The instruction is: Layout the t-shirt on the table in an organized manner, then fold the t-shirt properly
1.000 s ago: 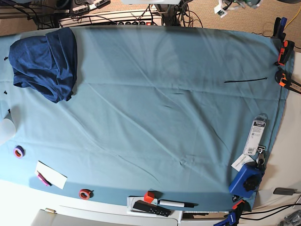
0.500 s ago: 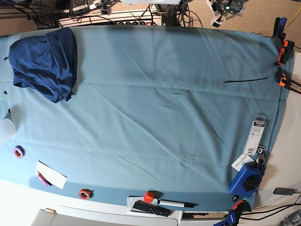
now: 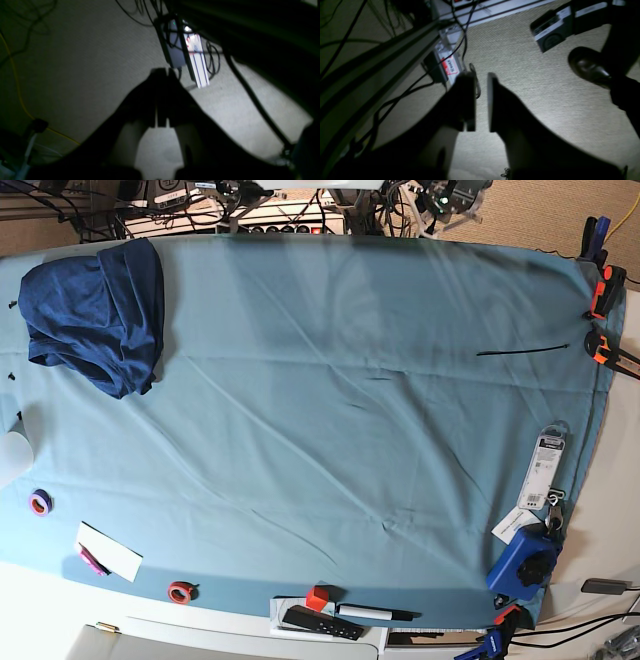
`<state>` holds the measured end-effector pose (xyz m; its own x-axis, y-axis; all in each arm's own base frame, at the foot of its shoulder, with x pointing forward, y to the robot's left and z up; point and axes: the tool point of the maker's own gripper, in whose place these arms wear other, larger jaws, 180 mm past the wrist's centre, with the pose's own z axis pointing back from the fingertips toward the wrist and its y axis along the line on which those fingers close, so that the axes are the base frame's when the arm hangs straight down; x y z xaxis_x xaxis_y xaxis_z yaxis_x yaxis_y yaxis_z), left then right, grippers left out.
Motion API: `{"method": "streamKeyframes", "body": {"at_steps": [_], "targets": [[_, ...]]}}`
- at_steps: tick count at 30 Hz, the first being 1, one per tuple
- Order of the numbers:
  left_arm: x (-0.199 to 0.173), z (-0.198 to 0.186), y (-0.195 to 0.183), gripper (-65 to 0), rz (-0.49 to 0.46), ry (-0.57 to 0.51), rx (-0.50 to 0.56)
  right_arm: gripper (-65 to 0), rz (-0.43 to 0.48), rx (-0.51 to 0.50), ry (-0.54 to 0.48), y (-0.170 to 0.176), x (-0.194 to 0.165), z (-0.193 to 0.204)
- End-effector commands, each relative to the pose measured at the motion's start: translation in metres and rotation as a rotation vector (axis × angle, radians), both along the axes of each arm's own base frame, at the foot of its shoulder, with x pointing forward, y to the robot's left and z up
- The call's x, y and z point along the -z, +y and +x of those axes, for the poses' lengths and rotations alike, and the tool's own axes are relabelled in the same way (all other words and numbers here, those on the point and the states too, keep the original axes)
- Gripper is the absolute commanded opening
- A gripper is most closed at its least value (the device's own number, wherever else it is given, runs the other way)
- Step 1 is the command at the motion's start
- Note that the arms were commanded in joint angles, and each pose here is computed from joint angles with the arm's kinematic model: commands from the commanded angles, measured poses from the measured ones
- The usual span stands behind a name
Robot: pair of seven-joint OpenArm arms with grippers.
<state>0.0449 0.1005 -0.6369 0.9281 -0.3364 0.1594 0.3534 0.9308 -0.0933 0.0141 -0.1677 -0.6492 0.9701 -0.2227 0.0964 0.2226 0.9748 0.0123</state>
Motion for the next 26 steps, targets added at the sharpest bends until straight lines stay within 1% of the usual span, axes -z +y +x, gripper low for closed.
{"method": "streamKeyframes", "body": {"at_steps": [1,3,12,18,22,26], "targets": [[-0.001,-0.001,0.001,-65.0,-0.002,-0.004,0.0,-62.1,0.0,0.0,0.002,-0.002,0.0,0.0],[-0.001,-0.001,0.001,-65.0,-0.004,-0.004,0.0,-65.0,0.003,0.0,0.013,-0.002,0.0,-0.001],[-0.001,0.0,0.0,-65.0,-0.01,-0.005,-0.01,-65.0,0.005,0.0,-0.001,-0.001,-0.001,0.005],[-0.001,0.0,-0.002,-65.0,-0.011,-0.004,-0.011,-65.0,0.027,0.072,-0.019,0.001,-0.001,0.016],[-0.001,-0.001,-0.009,-65.0,-0.022,-0.003,-0.013,-65.0,0.029,0.071,-0.027,0.001,-0.002,0.025],[-0.002,0.0,-0.014,-65.0,-0.034,-0.004,-0.014,-65.0,0.029,0.071,-0.027,0.001,-0.002,0.025]]}}
